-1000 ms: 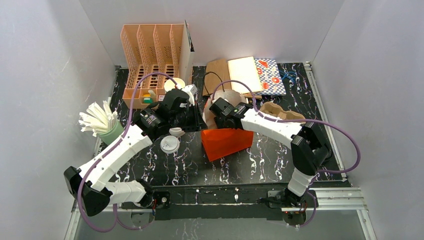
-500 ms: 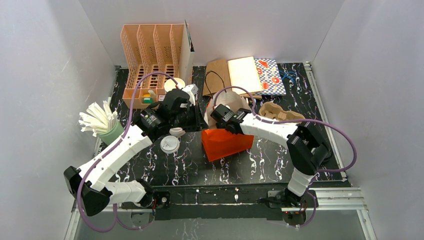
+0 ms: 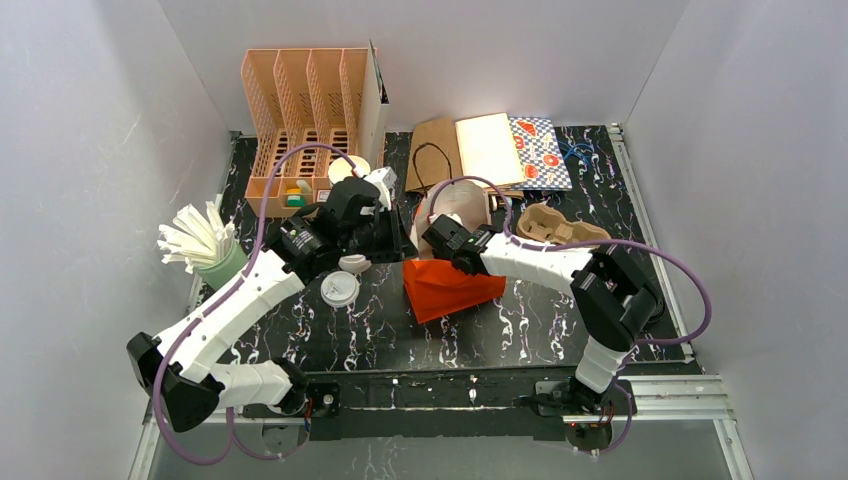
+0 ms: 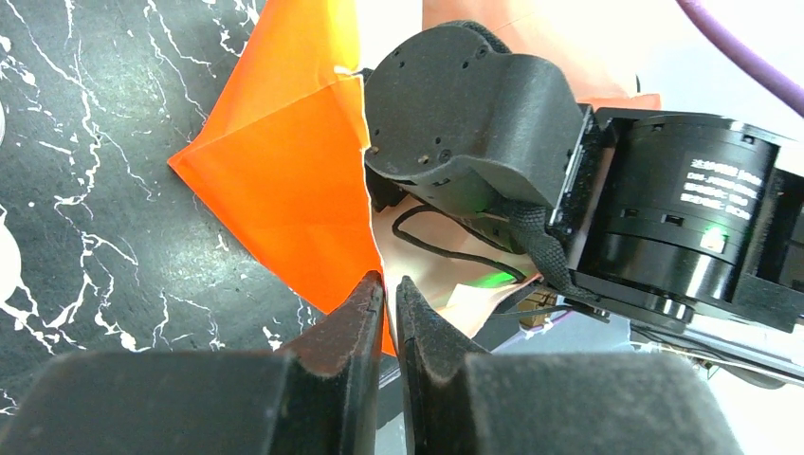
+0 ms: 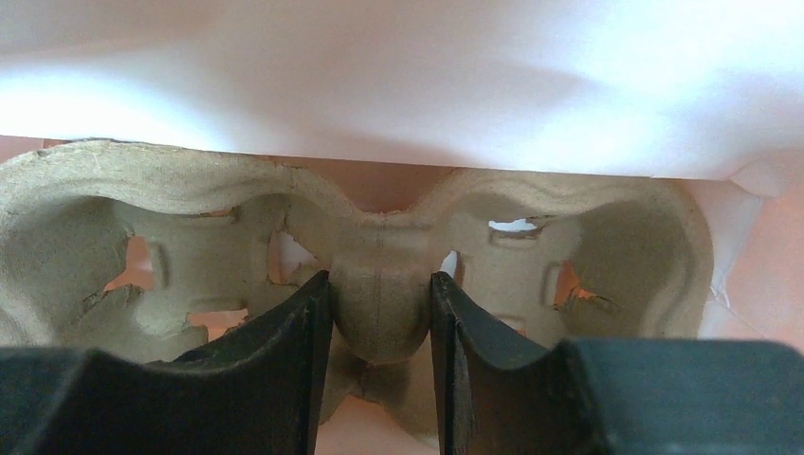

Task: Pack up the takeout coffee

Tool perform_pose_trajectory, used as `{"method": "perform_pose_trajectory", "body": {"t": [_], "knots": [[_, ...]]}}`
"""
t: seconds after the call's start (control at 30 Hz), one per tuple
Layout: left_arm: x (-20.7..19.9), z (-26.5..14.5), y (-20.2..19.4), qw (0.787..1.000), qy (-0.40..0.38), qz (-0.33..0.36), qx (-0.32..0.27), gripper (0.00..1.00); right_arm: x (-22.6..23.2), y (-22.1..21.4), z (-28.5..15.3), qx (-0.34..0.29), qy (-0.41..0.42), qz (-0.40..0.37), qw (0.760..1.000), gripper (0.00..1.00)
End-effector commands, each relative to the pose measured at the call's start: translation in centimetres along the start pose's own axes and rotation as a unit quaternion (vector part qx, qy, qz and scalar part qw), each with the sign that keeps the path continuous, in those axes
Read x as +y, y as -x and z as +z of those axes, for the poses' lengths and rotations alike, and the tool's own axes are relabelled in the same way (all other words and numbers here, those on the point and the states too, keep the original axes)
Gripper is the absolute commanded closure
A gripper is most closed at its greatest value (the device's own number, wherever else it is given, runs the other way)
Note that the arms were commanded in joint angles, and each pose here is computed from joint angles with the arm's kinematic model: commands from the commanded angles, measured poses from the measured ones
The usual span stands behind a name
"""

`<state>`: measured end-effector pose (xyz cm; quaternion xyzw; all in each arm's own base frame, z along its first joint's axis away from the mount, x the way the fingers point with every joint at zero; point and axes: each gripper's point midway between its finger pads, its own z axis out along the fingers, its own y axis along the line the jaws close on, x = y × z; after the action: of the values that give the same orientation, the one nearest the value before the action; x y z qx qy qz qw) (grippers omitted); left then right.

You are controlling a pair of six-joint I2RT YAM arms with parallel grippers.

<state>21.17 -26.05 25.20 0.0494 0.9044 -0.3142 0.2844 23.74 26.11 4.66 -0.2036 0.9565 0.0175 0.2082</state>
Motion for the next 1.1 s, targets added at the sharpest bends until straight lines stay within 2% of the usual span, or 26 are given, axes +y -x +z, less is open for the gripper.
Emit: {"method": "perform_pose_trajectory", "body": {"t": [0.0,0.13,0.33,0.47,0.63,0.7,0.9,1.03,1.07], "knots": [[-1.7,-2.1,1.2,0.999,-0.024,0.007,-0.019,0.90,-1.3,-1.1,-0.1,0.019,-0.021,-0.004,1.000,0.58],[-1.0,-1.8,1.0,1.000,-0.009,0.014,-0.015,0.90,-0.3,1.3,-3.7,-0.020,0.021,0.001,1.000,0.48],[-0.4,-0.7,0.0,1.000,-0.006,0.018,0.004,0.90,0.2,3.6,-7.4,-0.059,0.052,0.007,0.997,0.30],[-0.5,-0.6,-0.1,1.000,-0.007,0.018,0.004,0.90,0.5,4.3,-8.5,-0.072,0.065,0.010,0.995,0.03],[-0.5,-0.6,-0.1,1.000,-0.007,0.020,0.003,0.90,0.6,5.5,-10.0,-0.089,0.072,0.014,0.993,0.02],[-0.6,-0.6,-0.2,1.000,-0.008,0.020,0.004,0.90,1.0,5.8,-10.5,-0.094,0.083,0.015,0.992,0.12],[-0.6,-0.6,-0.2,1.000,-0.007,0.022,0.005,0.90,2.5,5.0,-9.9,-0.068,0.120,0.001,0.990,0.69],[-0.7,-0.6,0.0,1.000,-0.004,0.027,0.003,0.90,2.6,4.1,-8.8,-0.056,0.124,-0.011,0.991,0.97],[-0.7,-0.6,0.0,1.000,-0.002,0.028,0.004,0.90,2.7,3.9,-8.6,-0.054,0.125,-0.014,0.991,0.99]]}}
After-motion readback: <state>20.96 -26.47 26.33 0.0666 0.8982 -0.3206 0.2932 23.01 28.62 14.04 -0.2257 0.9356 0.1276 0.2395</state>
